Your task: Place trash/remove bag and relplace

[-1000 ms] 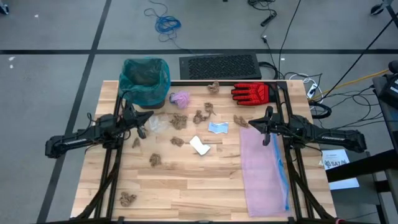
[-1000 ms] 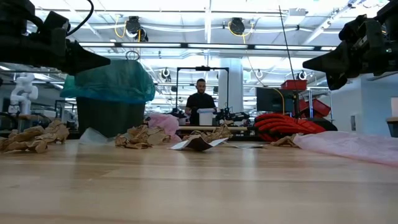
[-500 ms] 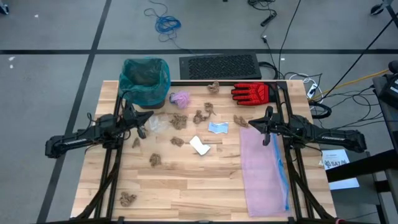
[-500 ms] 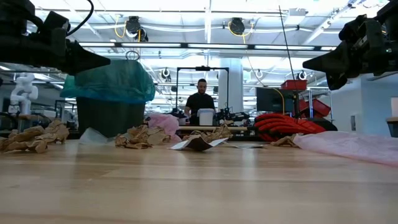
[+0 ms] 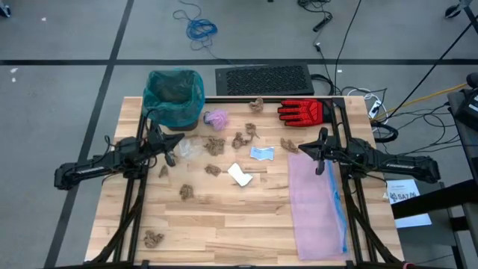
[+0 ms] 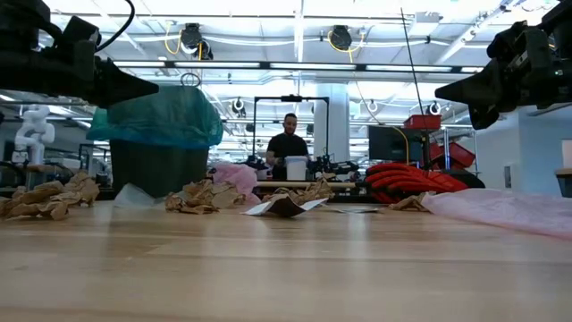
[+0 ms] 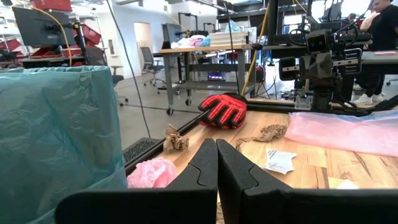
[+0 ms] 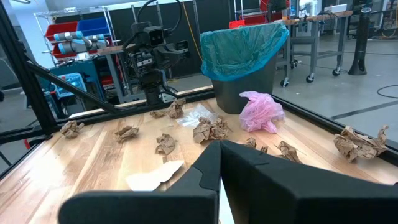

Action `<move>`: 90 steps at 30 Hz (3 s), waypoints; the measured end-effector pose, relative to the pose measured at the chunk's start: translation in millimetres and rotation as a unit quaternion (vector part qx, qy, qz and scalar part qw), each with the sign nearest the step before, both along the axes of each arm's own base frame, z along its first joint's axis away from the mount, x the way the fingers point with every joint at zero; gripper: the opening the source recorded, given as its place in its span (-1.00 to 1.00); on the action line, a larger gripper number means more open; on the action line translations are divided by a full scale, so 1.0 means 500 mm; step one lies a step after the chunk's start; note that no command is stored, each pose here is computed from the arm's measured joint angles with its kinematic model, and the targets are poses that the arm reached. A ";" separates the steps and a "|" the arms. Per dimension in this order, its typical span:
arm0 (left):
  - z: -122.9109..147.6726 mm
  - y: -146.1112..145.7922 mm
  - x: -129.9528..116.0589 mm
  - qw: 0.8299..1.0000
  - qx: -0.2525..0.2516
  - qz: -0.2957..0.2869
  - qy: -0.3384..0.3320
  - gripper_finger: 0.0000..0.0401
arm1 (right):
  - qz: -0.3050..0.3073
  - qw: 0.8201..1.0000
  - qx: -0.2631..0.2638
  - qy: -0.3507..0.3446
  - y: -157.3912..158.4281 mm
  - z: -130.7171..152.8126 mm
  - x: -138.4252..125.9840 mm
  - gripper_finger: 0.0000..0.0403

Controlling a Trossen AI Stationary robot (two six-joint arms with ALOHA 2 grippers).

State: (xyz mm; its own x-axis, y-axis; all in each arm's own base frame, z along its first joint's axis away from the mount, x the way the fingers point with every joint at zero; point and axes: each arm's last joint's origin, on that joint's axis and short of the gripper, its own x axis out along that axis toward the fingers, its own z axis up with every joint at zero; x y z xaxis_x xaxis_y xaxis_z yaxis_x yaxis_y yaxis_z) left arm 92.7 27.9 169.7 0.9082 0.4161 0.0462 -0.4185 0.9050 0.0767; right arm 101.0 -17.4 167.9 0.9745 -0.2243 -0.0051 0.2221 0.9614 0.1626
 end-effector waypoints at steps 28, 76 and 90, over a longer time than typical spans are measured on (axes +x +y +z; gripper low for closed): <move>0.003 0.000 0.000 1.000 0.002 0.000 -0.008 -1.00 | 0.000 1.000 0.000 0.000 0.000 0.000 0.000 -1.00; 0.035 0.060 0.368 0.836 -0.200 -0.010 0.510 -0.65 | 0.000 1.000 -0.002 -0.014 0.000 0.006 0.000 -1.00; -0.062 0.096 0.422 0.807 -0.196 0.041 0.556 -0.26 | 0.000 1.000 -0.002 -0.014 0.000 0.005 0.000 -1.00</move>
State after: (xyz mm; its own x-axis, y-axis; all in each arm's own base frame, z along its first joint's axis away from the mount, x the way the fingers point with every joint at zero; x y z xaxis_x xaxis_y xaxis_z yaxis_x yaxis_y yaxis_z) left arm 303.8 75.9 138.6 0.2669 0.2617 -0.9275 -0.3487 0.9234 0.1602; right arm 101.0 -17.4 170.6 0.9742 -0.2246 0.0226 0.2180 0.9620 0.1645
